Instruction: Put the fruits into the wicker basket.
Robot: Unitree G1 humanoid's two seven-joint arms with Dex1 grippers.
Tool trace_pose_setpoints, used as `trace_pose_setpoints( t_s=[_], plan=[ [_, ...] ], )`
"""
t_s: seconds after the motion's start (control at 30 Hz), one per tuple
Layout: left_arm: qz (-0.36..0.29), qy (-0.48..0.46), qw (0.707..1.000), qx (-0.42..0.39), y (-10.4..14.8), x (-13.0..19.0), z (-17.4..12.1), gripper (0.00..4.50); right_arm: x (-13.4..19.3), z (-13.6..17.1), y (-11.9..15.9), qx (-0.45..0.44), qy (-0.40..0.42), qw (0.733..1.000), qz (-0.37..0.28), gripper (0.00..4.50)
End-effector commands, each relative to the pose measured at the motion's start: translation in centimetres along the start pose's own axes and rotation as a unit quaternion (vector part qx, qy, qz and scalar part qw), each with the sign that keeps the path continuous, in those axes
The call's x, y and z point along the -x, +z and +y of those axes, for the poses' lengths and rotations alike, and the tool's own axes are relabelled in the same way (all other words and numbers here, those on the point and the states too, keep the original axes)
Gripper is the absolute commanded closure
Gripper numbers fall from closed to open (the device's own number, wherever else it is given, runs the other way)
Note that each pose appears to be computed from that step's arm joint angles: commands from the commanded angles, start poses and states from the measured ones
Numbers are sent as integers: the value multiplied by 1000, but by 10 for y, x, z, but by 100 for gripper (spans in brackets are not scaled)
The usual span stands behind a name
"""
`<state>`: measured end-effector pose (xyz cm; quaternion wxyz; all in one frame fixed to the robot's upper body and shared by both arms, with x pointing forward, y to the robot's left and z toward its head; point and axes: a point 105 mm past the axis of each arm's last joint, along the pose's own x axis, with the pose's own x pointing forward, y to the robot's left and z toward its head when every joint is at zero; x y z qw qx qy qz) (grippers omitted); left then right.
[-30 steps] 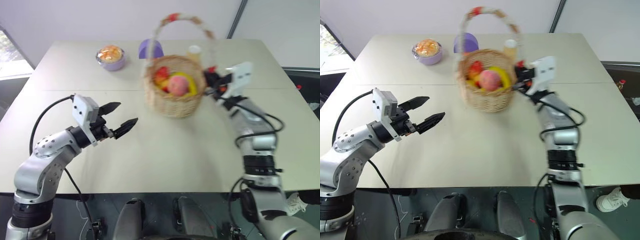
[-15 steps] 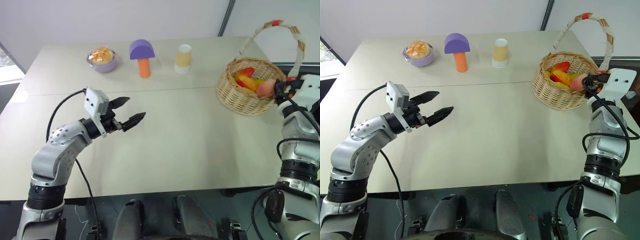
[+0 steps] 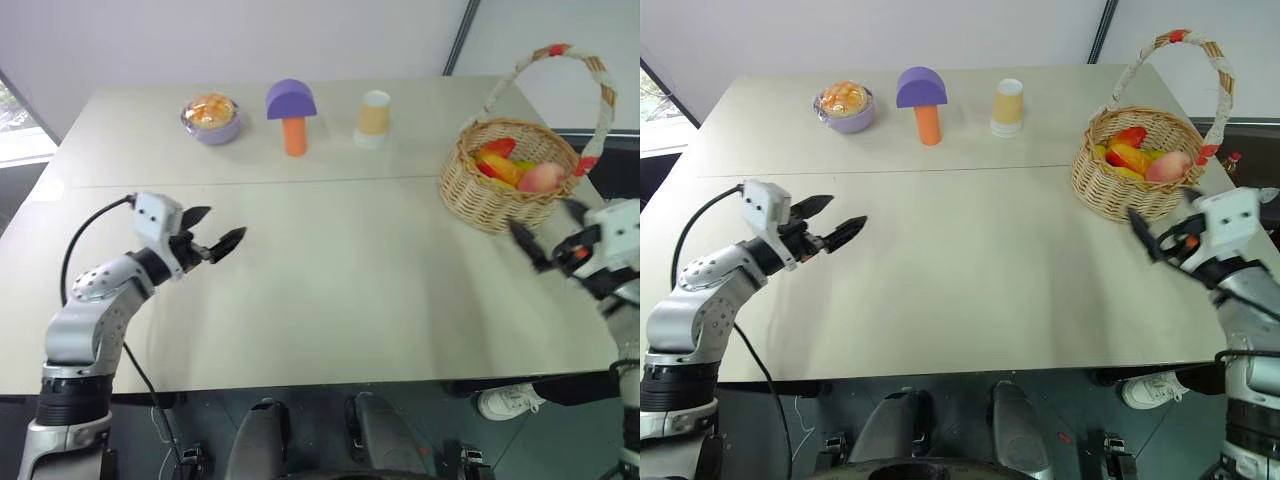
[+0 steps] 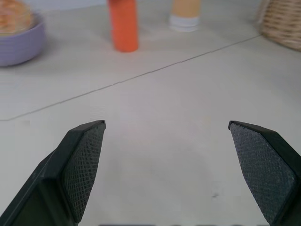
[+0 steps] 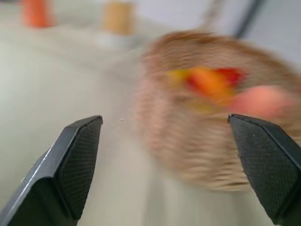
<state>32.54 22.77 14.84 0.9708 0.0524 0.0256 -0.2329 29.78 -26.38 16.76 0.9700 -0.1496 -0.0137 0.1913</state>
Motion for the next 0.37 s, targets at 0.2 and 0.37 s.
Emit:
trace_pose_setpoints(
  t_s=[0.2, 0.37],
  plan=[
    [-18, 84, 996, 1, -12, 28, 20, 0, -47, 57, 3, -16, 108, 993, -39, 4],
    [-16, 71, 997, 20, -17, 29, 10, 0, -58, 59, -1, -19, 123, 991, -41, 4]
  ],
)
